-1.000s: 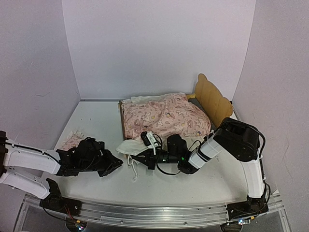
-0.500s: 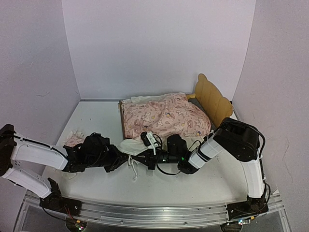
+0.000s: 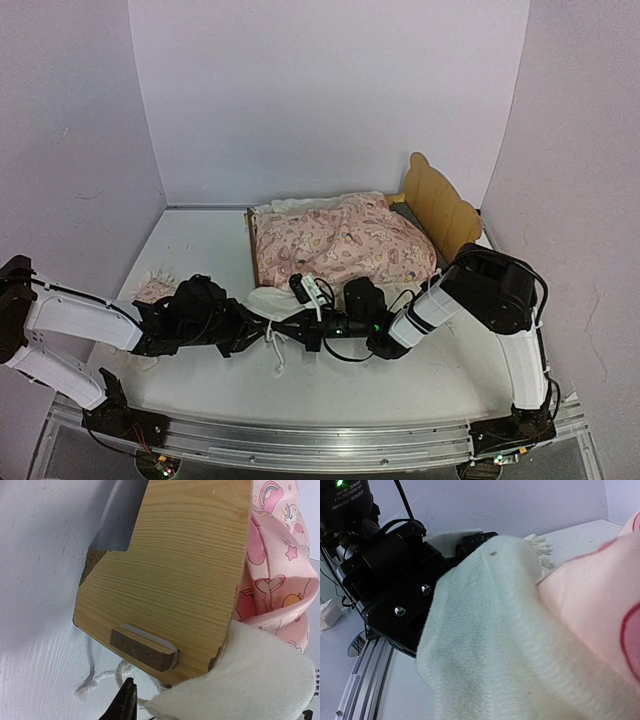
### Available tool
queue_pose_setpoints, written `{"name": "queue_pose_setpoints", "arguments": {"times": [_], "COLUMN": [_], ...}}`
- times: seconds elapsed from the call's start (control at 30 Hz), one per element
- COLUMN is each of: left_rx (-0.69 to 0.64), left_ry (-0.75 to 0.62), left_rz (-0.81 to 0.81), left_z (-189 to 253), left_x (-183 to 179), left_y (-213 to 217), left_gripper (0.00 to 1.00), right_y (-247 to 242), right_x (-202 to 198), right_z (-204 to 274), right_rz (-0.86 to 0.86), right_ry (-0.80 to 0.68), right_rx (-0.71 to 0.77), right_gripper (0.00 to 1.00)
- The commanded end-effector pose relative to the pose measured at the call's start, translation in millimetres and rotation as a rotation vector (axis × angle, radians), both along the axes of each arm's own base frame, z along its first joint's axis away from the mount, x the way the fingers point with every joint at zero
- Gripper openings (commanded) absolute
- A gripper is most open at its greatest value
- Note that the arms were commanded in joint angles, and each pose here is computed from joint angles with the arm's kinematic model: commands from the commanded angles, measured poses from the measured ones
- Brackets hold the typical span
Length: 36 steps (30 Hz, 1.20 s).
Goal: Set up the pet bed
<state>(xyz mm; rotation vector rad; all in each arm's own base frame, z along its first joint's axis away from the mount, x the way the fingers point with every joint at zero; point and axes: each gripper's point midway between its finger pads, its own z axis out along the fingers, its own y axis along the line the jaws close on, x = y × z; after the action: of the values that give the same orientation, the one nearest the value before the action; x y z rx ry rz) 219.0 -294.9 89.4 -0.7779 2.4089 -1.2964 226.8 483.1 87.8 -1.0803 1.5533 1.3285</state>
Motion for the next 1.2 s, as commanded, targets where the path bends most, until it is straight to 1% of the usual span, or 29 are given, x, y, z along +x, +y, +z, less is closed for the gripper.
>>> {"name": "queue_pose_setpoints", "arguments": {"times": [0.0, 0.17, 0.3, 0.4, 0.57, 0.73, 0.97, 1.07, 1.17], "left_rx": [-0.091, -0.128, -0.209, -0.242, -0.268, -0.292, -0.317, -0.328, -0.327], "left_ry": [0.004, 0.037, 0.088, 0.095, 0.123, 0.120, 0.146, 0.166, 0.171], "left_rz": [0.036, 0.065, 0.118, 0.168, 0.182, 0.206, 0.165, 0.134, 0.148], "left_z": [20, 20, 20, 23, 22, 24, 24, 22, 19], "left_x": [11, 10, 6, 10, 13, 15, 14, 10, 8], "left_y": [-13, -11, -5, -3, -8, -7, -26, -33, -28], "left_gripper": [0.25, 0.25, 0.22, 0.24, 0.25, 0.27, 0.29, 0.25, 0.22], "right_y": [8, 7, 6, 5, 6, 5, 8, 8, 7], "right_x": [3, 5, 3, 1, 1, 0, 0, 1, 2], "right_z": [13, 13, 14, 15, 18, 14, 12, 13, 15], "right_rz": [0.015, -0.004, 0.001, 0.003, 0.008, 0.012, 0.020, 0.014, 0.005], "right_ry": [-0.039, -0.042, -0.046, -0.047, -0.051, -0.048, -0.044, -0.044, -0.049], "right_rx": [0.044, 0.044, 0.055, 0.063, 0.071, 0.065, 0.065, 0.067, 0.068], "right_gripper": [0.00, 0.00, 0.00, 0.00, 0.00, 0.00, 0.00, 0.00, 0.00]}}
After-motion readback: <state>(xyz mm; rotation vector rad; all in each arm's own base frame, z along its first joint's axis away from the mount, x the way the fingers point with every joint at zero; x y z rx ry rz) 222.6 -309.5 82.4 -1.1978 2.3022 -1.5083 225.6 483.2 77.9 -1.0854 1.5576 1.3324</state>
